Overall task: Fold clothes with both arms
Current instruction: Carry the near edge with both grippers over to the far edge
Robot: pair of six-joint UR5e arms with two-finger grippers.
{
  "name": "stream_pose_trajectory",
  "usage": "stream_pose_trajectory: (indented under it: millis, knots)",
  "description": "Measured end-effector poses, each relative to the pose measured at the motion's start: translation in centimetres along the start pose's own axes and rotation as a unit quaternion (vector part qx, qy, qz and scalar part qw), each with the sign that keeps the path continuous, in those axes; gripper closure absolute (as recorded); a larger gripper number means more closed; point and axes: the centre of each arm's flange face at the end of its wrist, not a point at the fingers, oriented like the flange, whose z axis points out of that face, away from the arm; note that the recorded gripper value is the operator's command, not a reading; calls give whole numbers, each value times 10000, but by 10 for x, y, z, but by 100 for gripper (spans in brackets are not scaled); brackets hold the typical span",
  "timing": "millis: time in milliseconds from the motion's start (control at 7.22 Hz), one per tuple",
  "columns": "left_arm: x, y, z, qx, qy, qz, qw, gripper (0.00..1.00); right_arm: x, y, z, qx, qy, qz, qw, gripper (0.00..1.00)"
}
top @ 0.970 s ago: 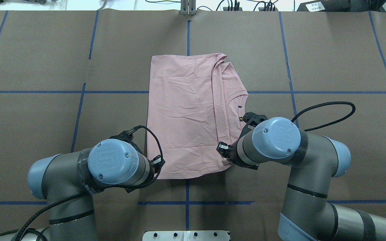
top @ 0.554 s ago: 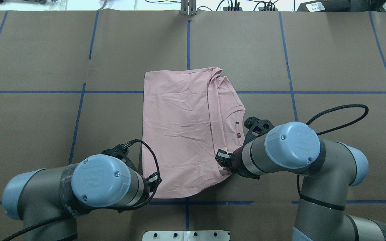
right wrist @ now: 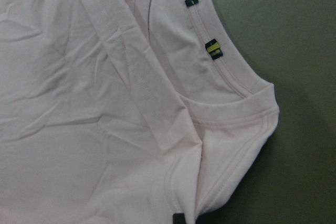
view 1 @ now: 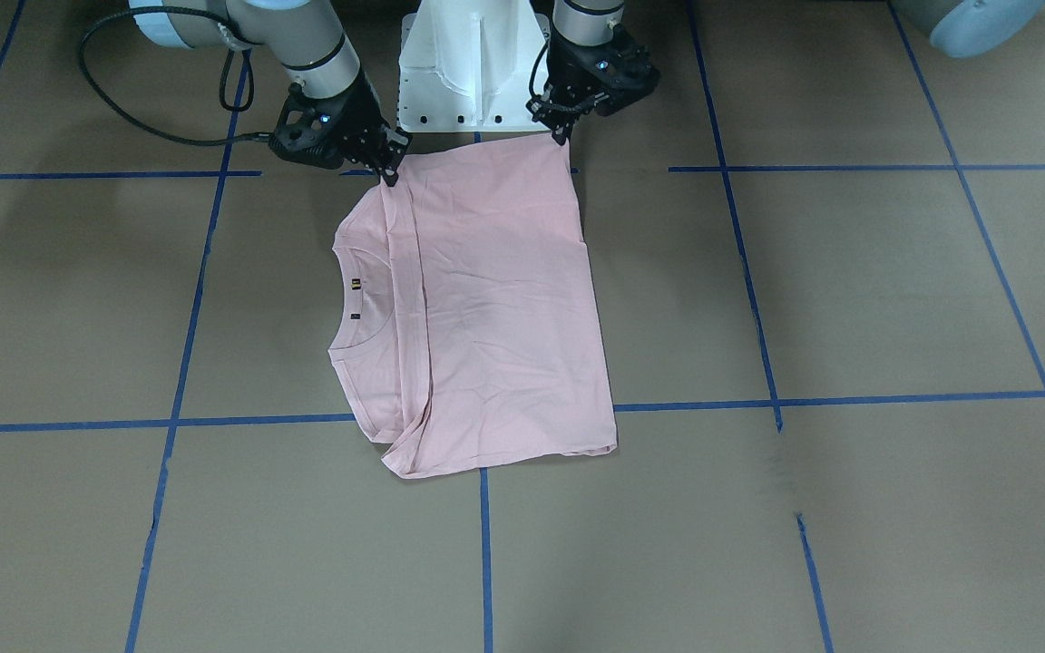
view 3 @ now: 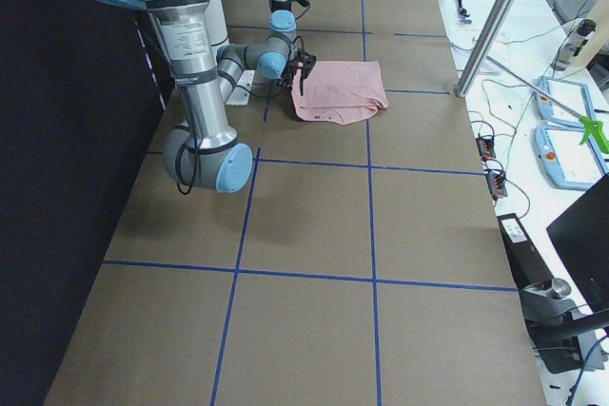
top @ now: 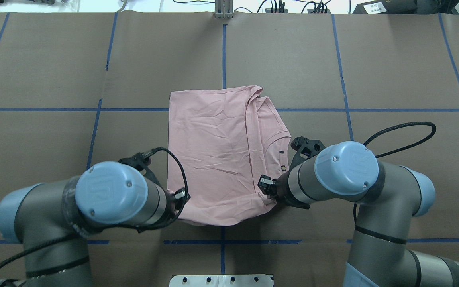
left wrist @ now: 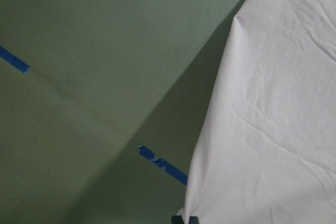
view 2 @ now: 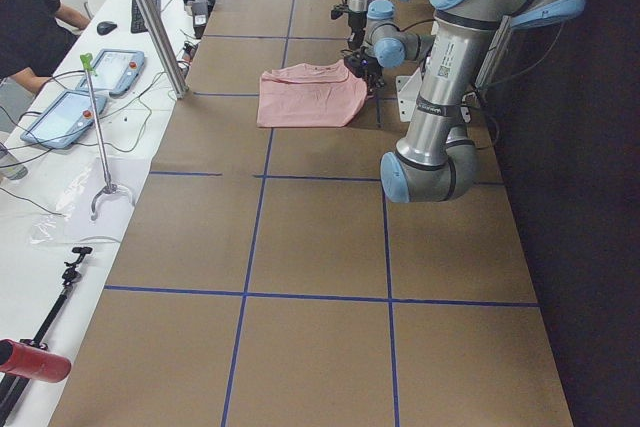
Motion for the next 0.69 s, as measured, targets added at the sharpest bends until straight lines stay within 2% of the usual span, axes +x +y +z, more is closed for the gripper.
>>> stream_pose_trajectory:
  millis: [277,693]
  knots:
    - [16,-38,21,182,186,-150,9995,100,-10,-29,11,167,-132,90,9997,100]
    - [26,-63,24,269,418,-254,9984,100,-31,-67,22,381,-252,223,9987,100]
